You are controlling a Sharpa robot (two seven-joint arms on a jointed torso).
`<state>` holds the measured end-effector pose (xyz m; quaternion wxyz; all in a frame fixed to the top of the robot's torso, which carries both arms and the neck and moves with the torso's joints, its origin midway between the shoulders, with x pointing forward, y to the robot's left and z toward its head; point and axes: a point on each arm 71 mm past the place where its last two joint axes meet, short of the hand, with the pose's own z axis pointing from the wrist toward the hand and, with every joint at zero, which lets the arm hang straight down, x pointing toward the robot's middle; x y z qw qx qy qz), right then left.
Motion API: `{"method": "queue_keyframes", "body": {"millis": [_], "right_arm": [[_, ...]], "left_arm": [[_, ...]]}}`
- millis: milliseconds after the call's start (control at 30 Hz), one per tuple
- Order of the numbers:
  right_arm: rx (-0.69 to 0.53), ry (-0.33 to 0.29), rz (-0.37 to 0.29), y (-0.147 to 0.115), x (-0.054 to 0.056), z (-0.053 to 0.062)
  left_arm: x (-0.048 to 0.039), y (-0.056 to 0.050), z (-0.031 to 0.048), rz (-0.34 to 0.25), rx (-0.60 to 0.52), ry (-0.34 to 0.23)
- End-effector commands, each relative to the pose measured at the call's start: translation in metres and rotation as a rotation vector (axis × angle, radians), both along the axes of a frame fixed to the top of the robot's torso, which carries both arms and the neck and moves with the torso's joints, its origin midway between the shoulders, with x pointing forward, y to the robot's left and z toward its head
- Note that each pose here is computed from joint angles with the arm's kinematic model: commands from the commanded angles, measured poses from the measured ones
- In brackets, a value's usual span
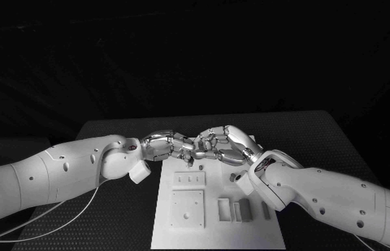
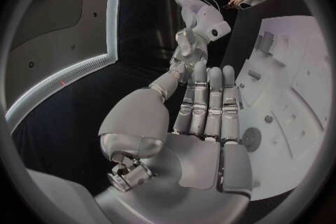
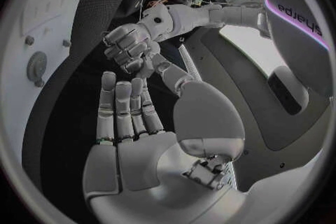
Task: Assemble the parts on the task board
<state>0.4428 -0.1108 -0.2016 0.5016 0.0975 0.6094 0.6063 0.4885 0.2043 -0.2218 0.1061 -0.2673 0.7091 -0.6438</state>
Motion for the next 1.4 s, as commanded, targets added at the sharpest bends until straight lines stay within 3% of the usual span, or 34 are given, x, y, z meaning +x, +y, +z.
{"method": "queue_keyframes", "body": {"millis": [33,1033,1133,1400], "right_arm": [[-0.003,-0.009,0.030,0.003,-0.003,0.000],[0.015,-0.015,0.015,0.007,-0.003,0.001],[0.023,-0.009,0.017,0.009,-0.005,0.002],[0.033,0.006,0.012,0.008,-0.004,0.003]], "left_arm": [[0.0004,0.000,0.0027,-0.005,-0.026,-0.003],[-0.0021,-0.005,0.0029,-0.030,-0.033,0.005],[-0.0003,-0.004,0.0020,-0.004,-0.020,0.004],[0.0088,0.004,-0.0033,0.150,0.057,0.019]]}}
